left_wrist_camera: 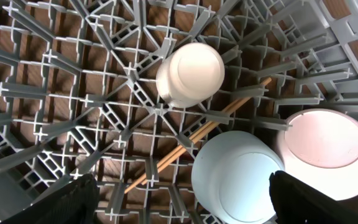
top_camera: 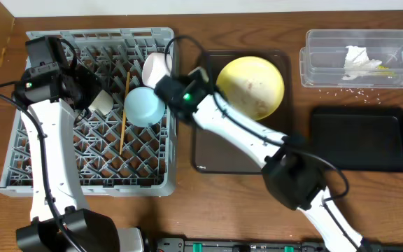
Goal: Sort waste into correct bins and load items into the dishwasher
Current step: 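Lift the plate with the right gripper over the black tray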
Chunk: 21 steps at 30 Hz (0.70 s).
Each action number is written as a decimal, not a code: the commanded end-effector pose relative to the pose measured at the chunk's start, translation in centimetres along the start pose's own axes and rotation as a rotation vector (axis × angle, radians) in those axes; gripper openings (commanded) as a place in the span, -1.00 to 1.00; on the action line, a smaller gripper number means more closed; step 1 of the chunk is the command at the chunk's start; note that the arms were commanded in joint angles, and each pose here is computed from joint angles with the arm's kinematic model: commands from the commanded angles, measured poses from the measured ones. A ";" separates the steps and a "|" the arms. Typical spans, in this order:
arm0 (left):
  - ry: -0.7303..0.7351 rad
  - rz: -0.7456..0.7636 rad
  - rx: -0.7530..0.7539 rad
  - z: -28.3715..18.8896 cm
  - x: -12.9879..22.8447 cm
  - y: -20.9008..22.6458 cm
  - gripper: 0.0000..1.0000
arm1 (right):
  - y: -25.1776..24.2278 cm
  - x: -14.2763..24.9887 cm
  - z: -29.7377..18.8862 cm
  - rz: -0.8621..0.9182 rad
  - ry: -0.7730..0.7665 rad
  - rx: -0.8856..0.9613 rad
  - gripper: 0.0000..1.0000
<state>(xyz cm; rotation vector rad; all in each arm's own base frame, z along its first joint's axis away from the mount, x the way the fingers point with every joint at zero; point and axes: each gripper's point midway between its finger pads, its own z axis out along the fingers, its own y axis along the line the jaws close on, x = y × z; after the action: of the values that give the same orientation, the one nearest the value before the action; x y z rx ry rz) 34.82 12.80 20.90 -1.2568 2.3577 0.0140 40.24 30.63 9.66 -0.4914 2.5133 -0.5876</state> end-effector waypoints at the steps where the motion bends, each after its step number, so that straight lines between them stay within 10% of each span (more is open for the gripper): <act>1: -0.001 -0.014 -0.007 0.0 0.0 0.2 0.78 | -5.6 -2.3 0.1 0.211 -0.025 0.080 -0.98; 21: -0.001 -0.014 -0.007 0.0 0.0 0.2 0.78 | -26.8 3.3 5.0 1.093 0.280 0.304 -0.97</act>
<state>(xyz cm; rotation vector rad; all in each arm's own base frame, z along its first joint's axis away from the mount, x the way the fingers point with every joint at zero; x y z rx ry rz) 34.82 12.80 20.90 -1.2568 2.3577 0.0140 46.40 7.51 16.73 0.7906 2.5070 -0.6407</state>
